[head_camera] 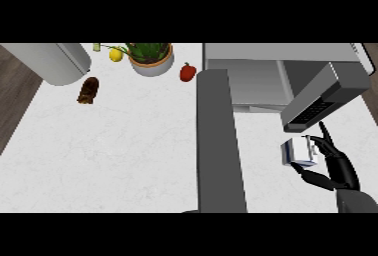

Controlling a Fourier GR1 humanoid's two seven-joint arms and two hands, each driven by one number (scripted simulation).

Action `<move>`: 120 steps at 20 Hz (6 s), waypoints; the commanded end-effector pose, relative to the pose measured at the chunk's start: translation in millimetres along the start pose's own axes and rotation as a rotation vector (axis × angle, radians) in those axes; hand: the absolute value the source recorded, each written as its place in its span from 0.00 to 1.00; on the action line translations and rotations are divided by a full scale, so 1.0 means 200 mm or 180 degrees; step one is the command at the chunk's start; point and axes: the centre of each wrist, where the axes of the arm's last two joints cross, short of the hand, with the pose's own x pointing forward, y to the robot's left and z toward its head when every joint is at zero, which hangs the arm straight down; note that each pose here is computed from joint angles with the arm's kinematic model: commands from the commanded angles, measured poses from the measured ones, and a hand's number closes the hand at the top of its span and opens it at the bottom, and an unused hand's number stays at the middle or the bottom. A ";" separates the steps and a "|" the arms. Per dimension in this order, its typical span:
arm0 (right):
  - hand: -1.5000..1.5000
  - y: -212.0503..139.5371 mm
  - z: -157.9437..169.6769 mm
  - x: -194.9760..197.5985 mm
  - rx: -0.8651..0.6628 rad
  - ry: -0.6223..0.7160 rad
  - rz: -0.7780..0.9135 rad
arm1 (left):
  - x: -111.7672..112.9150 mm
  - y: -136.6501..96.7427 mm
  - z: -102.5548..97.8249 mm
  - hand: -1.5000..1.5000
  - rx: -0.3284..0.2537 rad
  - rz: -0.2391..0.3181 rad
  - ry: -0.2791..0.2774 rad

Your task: Pick up the milk, place it into the microwave and close the microwave

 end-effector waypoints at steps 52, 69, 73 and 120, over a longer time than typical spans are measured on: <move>1.00 0.83 -0.99 0.74 -0.0160 -0.0643 0.0905 | -0.12 0.20 -0.06 0.00 0.0036 0.0048 0.0085; 1.00 0.51 -1.13 0.79 -0.0968 -0.0819 0.1853 | -0.13 0.15 -0.09 0.00 -0.0127 0.0075 0.0010; 1.00 0.53 -1.16 0.83 -0.1059 -0.0797 0.2030 | -0.16 0.18 -0.15 0.00 -0.0160 0.0087 0.0048; 0.00 0.56 -0.84 0.45 -0.0206 -0.0393 -0.0180 | -0.34 -0.22 -0.33 1.00 -0.1282 0.0458 0.0249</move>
